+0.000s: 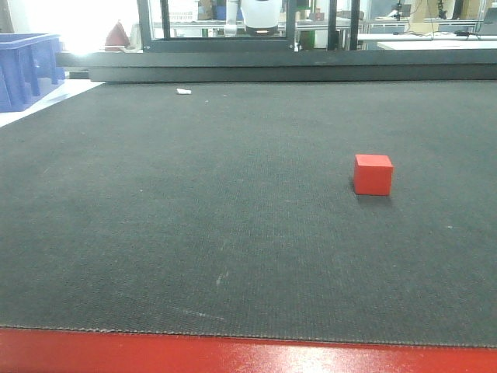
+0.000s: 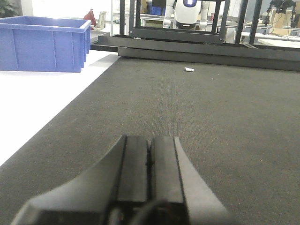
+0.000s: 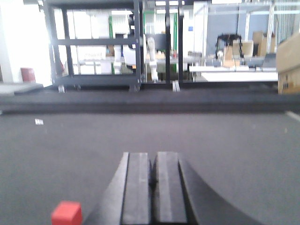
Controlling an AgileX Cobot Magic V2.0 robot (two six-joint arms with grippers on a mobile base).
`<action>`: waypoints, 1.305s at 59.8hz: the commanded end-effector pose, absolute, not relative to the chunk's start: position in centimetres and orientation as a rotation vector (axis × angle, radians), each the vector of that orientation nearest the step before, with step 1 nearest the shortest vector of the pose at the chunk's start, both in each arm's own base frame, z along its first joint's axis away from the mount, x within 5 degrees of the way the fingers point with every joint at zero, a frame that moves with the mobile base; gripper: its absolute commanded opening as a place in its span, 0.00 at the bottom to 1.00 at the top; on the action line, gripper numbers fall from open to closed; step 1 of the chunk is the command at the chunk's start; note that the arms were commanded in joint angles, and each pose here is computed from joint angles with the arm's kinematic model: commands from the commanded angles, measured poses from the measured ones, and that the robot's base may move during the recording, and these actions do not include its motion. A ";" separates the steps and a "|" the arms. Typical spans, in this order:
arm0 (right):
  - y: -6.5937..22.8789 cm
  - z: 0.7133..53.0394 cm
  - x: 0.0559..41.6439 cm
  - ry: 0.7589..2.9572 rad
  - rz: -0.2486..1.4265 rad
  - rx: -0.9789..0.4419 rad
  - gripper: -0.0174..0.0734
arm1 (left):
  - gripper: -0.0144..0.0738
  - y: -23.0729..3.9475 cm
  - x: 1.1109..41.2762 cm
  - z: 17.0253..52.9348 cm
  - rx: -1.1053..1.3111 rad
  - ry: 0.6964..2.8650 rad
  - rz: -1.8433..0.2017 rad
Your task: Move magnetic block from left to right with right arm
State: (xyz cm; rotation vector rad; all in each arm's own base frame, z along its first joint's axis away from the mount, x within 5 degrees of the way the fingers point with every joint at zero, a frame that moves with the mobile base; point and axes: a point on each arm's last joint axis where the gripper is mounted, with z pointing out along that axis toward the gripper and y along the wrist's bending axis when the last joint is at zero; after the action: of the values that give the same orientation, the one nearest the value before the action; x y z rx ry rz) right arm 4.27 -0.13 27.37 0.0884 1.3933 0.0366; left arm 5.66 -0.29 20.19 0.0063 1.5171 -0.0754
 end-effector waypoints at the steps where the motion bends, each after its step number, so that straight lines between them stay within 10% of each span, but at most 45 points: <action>1: -0.2 30.9 4.4 1.322 0.032 0.087 0.29 | 0.03 -0.3 5.5 20.8 0.003 1.421 -0.081; 23: 0.3 33.4 9.9 1.560 0.090 0.044 0.76 | 0.03 -0.3 5.5 20.8 0.003 1.421 -0.081; 58: 7.4 37.1 23.2 2.118 0.328 -0.143 0.76 | 0.03 -0.3 5.5 20.8 0.003 1.421 -0.081; 78: 12.5 35.9 31.9 2.458 0.279 0.041 0.76 | 0.03 -0.3 5.5 20.8 0.003 1.421 -0.081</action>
State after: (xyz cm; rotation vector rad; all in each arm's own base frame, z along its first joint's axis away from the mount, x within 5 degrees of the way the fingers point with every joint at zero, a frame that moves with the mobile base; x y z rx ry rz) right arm 30.74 12.06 34.21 -0.0226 2.5000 0.2950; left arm 5.66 -0.29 20.19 0.0063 1.5171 -0.0754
